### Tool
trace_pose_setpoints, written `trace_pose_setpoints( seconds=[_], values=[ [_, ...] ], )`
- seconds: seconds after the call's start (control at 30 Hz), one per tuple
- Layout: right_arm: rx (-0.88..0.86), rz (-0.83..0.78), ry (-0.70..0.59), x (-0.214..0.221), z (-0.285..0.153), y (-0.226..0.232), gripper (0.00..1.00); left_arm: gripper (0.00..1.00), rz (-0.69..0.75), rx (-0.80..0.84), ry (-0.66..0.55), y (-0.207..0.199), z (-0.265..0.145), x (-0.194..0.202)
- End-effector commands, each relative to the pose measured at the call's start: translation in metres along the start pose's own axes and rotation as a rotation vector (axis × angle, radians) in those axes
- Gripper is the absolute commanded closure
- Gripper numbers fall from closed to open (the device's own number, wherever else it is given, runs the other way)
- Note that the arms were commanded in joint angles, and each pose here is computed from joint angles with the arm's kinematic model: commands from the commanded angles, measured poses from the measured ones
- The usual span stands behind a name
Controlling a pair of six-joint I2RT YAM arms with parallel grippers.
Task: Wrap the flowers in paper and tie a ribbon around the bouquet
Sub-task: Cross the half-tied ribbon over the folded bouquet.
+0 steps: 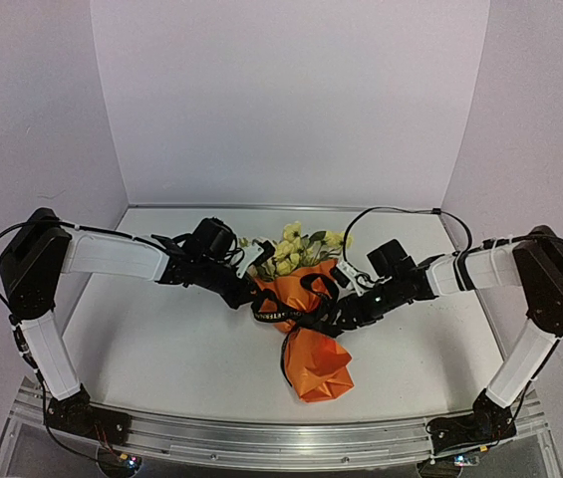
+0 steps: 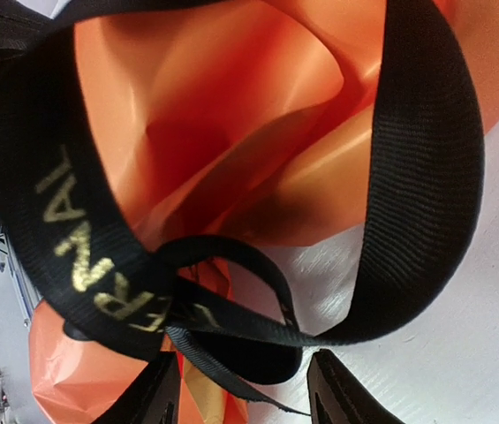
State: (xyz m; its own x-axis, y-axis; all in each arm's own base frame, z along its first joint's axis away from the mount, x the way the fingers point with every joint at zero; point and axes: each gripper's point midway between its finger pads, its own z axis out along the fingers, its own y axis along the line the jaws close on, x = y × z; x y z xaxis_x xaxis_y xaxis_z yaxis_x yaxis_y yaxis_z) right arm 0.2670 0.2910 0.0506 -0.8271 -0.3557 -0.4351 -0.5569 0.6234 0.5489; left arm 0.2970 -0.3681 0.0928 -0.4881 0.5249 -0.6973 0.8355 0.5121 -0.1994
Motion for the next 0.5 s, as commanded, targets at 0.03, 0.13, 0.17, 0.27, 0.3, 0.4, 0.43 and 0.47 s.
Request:
trace_pose_setpoints(
  seconds=[0.03, 0.13, 0.17, 0.27, 0.3, 0.4, 0.43, 0.47],
  values=[
    [-0.006, 0.02, -0.046, -0.0043, 0.0042, -0.0042, 0.5, 1.0, 0.029, 0.0, -0.042, -0.0019, -0.0019, -0.0234],
    [-0.01, 0.039, -0.044, -0.0027, 0.0062, -0.0046, 0.53, 1.0, 0.029, 0.003, -0.043, -0.002, -0.0006, -0.0246],
    [-0.012, 0.046, -0.041, -0.0019, 0.007, -0.0045, 0.54, 1.0, 0.029, 0.004, -0.043, -0.0021, -0.0003, -0.0248],
    [-0.015, 0.07, -0.04, -0.0019, 0.0072, -0.0038, 0.6, 1.0, 0.029, 0.006, -0.042, -0.0022, 0.0004, -0.0252],
    [-0.018, 0.081, -0.038, -0.0012, 0.0071, -0.0034, 0.63, 1.0, 0.029, 0.006, -0.044, -0.0022, 0.0004, -0.0256],
    [-0.026, 0.097, -0.039, 0.0002, 0.005, -0.0012, 0.82, 1.0, 0.028, 0.007, -0.044, -0.0024, 0.0007, -0.0251],
    [-0.027, 0.103, -0.04, 0.001, 0.004, -0.0004, 0.88, 1.0, 0.027, 0.007, -0.045, -0.0022, 0.0007, -0.0252],
    [-0.028, 0.107, -0.041, 0.0016, 0.003, 0.0, 0.92, 1.0, 0.026, 0.007, -0.045, -0.0023, 0.0008, -0.0252]
  ],
)
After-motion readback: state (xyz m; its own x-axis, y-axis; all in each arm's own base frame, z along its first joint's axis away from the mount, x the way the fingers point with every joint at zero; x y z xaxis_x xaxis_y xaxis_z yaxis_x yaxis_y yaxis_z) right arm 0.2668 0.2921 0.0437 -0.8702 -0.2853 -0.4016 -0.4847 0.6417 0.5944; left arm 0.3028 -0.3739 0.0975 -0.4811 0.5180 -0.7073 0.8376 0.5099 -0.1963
